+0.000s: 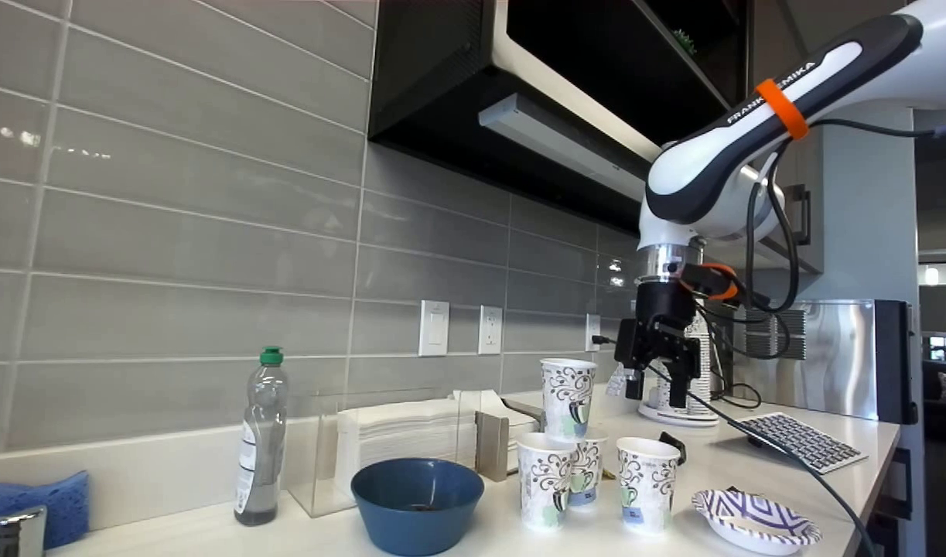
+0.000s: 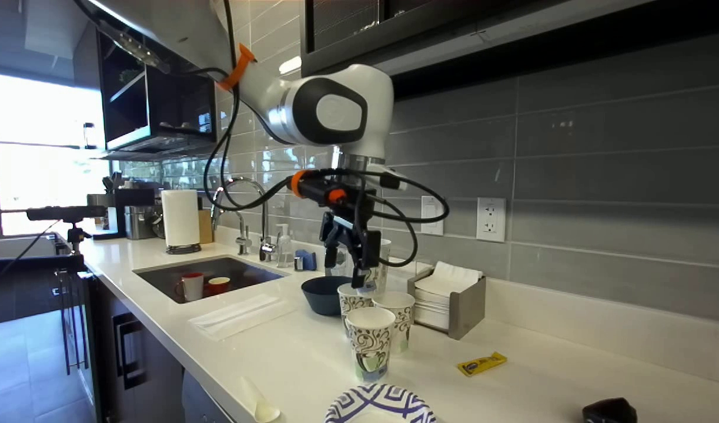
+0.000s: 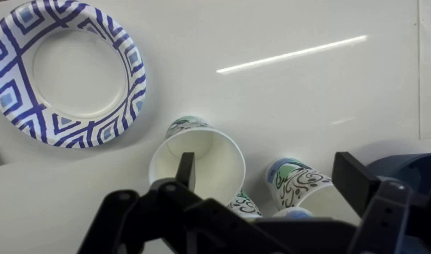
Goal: Put the left cup on the furthest two cups, then stack the closest cup in the top cup
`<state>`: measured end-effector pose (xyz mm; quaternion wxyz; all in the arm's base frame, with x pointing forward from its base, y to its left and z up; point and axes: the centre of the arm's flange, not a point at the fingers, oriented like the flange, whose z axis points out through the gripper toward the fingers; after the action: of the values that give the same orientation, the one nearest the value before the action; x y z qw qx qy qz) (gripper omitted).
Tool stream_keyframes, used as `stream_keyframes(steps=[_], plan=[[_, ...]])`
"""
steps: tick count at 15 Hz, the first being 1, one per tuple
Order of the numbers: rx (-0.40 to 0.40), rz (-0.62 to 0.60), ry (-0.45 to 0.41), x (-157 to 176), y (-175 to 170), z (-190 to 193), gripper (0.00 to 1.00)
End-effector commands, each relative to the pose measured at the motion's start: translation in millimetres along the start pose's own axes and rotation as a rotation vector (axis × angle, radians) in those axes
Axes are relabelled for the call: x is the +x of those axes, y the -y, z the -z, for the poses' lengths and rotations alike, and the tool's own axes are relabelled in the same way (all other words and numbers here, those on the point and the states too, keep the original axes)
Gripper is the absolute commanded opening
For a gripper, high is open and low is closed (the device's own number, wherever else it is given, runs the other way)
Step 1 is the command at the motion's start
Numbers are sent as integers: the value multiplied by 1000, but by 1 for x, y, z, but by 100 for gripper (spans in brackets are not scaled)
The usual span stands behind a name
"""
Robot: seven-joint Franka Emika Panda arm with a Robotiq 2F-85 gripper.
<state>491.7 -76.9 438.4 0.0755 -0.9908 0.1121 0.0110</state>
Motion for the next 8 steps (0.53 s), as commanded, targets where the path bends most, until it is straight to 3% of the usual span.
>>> stream_keyframes(steps=[1, 4, 8], plan=[[0, 0, 0, -1, 0, -1, 100], [-69, -150, 13, 7, -33, -16, 100], [-86, -274, 20, 21, -74, -38, 100]])
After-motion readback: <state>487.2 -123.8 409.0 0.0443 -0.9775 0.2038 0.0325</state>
